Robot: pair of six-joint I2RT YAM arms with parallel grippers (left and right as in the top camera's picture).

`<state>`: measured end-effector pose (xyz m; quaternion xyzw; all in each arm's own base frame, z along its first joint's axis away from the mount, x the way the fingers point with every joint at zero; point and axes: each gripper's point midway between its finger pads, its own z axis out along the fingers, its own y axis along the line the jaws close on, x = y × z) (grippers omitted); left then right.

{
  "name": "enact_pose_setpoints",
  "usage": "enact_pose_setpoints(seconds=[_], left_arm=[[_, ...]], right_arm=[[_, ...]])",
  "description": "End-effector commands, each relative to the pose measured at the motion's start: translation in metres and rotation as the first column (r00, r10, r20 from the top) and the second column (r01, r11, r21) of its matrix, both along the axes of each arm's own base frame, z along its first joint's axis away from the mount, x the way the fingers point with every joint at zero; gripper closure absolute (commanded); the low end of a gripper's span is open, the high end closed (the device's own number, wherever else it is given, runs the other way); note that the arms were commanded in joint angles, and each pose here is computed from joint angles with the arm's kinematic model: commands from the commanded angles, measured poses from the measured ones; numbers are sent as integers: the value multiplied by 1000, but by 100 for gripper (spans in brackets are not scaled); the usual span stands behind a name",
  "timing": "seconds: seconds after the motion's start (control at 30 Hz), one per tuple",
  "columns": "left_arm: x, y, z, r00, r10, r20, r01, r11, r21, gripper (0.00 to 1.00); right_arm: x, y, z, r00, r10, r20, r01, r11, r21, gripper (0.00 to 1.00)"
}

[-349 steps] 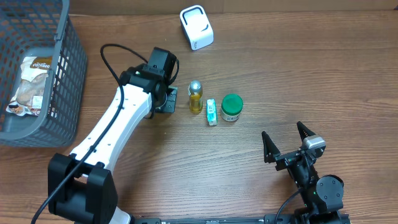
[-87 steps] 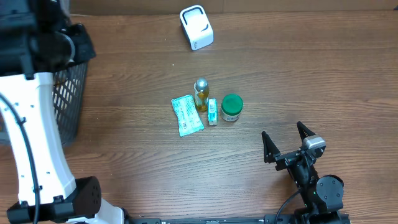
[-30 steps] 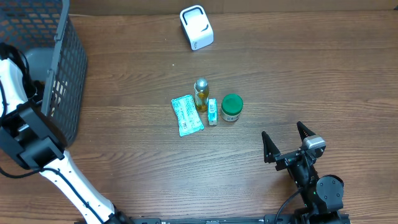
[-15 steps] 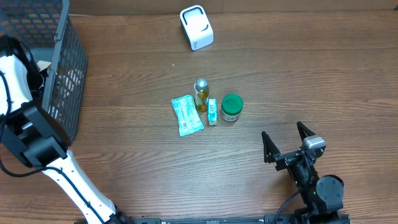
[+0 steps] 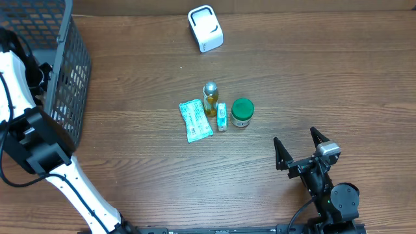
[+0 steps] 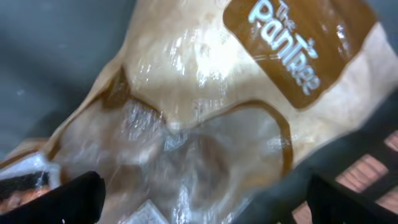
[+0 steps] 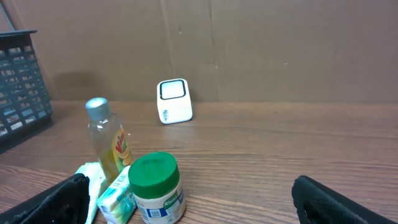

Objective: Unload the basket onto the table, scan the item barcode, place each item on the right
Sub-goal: 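Close the left gripper on the brown Pantree snack bag in the basket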

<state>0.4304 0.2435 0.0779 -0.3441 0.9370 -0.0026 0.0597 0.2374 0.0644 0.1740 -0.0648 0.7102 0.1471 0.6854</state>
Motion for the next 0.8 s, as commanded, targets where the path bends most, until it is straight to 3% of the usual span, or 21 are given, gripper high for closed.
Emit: enact_pose_setpoints(seconds=[0.0,0.27,0.5,0.6,0.67,0.77], left_arm=[[-8,3,33,1000,25,5,-25,998,58,0],[-49,8,-8,965,-128,-227,153,984,95,0],[-62,-10,-64,913,-317,-255,326,945,-11,0],[-65,-12,-78,910,-327,-256,334,942,-16,0],[-65,-14,-83,912,-327,-247,333,943,-21,12],[-59,-19,-85,921,-332,-205,330,943,-43,38]], right_arm=[[0,0,-2,1000,-2,2,2,1000,-4,0],[0,0,-2,1000,-2,3,2,1000,-4,0],[0,0,-2,1000,-2,3,2,1000,-4,0],[0,0,-2,1000,-2,3,2,1000,-4,0],[0,0,-2,1000,-2,3,2,1000,-4,0],[0,0,-2,1000,-2,2,2,1000,-4,0]])
